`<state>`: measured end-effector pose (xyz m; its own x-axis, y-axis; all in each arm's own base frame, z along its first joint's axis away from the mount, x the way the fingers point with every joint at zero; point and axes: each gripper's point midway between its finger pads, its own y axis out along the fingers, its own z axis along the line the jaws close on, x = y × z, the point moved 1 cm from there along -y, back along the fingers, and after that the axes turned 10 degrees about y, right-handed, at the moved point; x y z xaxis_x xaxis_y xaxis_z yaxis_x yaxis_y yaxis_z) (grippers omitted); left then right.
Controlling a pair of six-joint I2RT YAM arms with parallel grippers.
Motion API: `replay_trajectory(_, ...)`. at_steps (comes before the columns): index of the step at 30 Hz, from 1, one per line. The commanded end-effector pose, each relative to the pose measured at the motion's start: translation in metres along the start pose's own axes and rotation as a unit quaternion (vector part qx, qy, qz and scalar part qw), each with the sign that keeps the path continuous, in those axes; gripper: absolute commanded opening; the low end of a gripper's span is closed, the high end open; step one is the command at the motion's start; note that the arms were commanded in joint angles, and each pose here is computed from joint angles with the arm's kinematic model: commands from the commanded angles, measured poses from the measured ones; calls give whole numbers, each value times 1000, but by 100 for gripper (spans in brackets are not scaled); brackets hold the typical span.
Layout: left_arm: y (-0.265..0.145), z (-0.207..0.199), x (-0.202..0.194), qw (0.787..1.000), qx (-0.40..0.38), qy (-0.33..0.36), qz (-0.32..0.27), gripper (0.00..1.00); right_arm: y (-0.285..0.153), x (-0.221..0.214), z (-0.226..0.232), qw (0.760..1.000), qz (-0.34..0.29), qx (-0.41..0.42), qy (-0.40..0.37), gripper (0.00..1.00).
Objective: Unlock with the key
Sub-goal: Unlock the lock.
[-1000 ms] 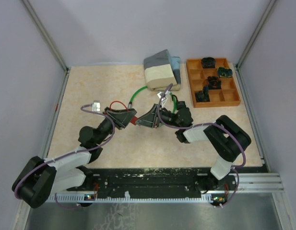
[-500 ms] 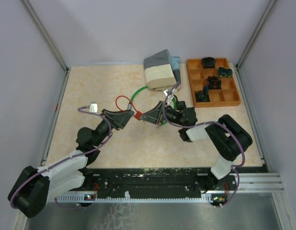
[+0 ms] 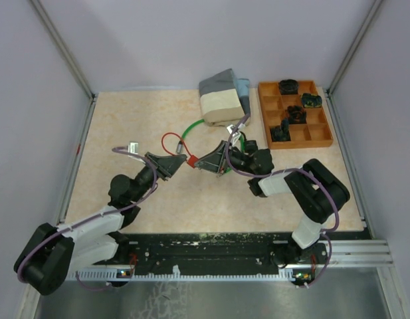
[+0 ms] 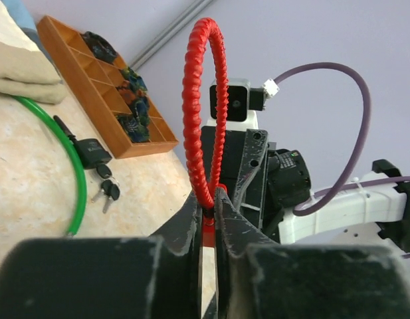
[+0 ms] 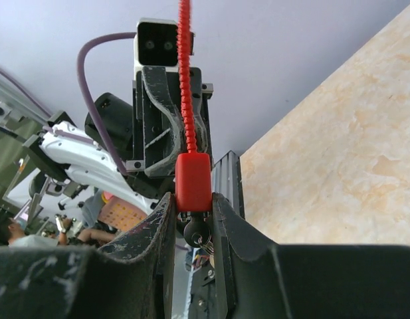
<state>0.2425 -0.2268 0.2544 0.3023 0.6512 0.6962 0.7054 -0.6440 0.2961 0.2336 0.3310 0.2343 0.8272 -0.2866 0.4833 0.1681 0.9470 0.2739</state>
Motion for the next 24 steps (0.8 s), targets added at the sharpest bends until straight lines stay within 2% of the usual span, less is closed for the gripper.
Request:
replay_trajectory(1,2,-14,17,999,-35,-4,-25,7,-4,2,20,997,2,40,-60,0)
replay_trajectory(5,-4,-8,27,999,-27,-12,-43,2,-11,-3,17,998,8,36,-59,0)
replay_trajectory(14,-16,2,44,995,-2,-54,-81,2,-15,-6,25,995,19,45,-92,0)
replay_trajectory(21,-2,-9,35,999,-22,-17,-18,0,-8,-9,21,993,41,34,-103,0)
replay_trajectory(24,2,-2,34,1000,-8,-17,-20,0,-5,-12,20,993,53,34,-104,0)
